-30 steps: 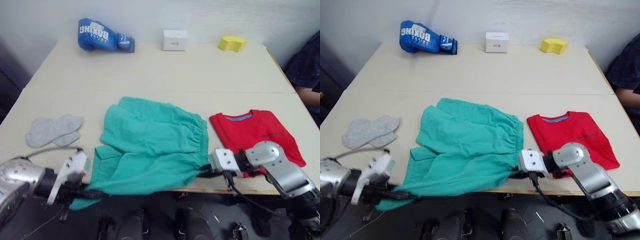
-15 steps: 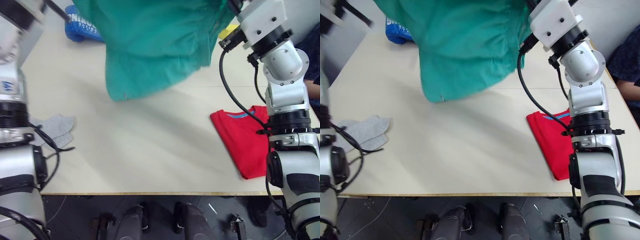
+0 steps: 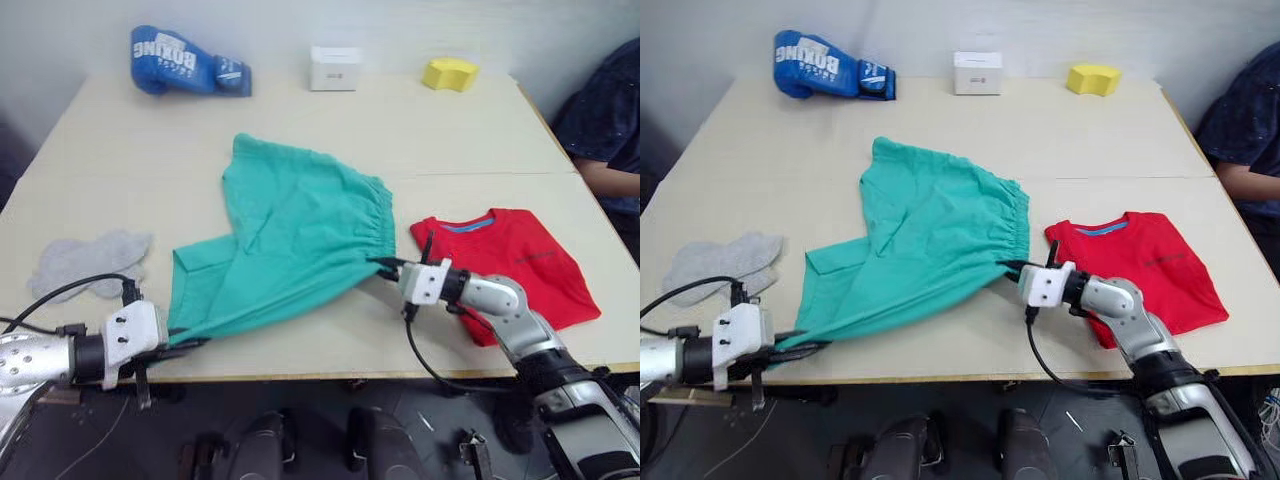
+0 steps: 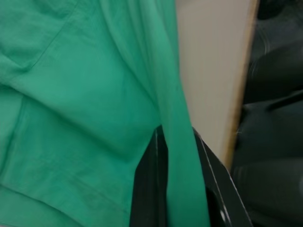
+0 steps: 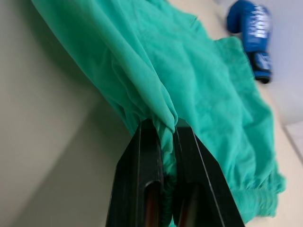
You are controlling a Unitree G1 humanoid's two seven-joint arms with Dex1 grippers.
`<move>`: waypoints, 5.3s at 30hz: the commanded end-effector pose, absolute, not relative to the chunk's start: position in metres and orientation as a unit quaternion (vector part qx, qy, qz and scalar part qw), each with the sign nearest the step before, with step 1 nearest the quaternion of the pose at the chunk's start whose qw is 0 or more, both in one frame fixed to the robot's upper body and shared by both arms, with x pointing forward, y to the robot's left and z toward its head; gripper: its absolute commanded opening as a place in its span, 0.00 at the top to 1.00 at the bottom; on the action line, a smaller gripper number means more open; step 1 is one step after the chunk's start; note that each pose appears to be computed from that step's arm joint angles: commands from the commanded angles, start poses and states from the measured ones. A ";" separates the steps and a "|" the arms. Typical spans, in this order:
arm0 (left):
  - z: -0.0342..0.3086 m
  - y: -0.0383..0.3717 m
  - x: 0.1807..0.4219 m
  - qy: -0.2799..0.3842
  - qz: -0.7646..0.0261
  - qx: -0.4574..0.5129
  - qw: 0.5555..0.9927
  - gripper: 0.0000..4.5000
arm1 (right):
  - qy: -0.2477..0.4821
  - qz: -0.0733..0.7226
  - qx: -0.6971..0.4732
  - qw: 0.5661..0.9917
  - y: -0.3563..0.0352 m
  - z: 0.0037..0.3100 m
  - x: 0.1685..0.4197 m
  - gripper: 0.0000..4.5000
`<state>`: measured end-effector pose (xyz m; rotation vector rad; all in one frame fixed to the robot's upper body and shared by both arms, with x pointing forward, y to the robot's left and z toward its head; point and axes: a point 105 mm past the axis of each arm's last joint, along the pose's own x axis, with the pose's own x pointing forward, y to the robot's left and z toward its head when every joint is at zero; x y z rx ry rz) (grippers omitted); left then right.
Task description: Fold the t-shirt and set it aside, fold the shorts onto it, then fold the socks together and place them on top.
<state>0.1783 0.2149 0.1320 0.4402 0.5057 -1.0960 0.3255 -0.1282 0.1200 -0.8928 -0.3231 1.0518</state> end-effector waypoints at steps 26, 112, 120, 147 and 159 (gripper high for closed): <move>0.265 0.198 0.309 0.107 -0.540 0.328 0.767 0.99 | 0.001 0.482 -0.172 0.859 -0.175 0.169 0.293 1.00; 0.117 0.187 0.396 0.047 -0.378 0.415 0.826 0.60 | -0.088 0.316 -0.465 0.822 -0.145 0.130 0.378 0.98; 0.107 0.206 0.371 0.056 -0.407 0.419 0.810 0.99 | -0.119 0.357 -0.489 0.787 -0.163 0.132 0.359 1.00; 0.093 0.251 0.198 0.104 -0.389 0.281 0.871 0.89 | -0.146 0.510 -0.398 0.749 -0.162 0.096 0.277 0.87; 0.166 0.256 0.174 0.102 -0.457 0.007 0.883 0.77 | -0.084 0.551 -0.126 0.821 -0.140 0.164 0.231 0.49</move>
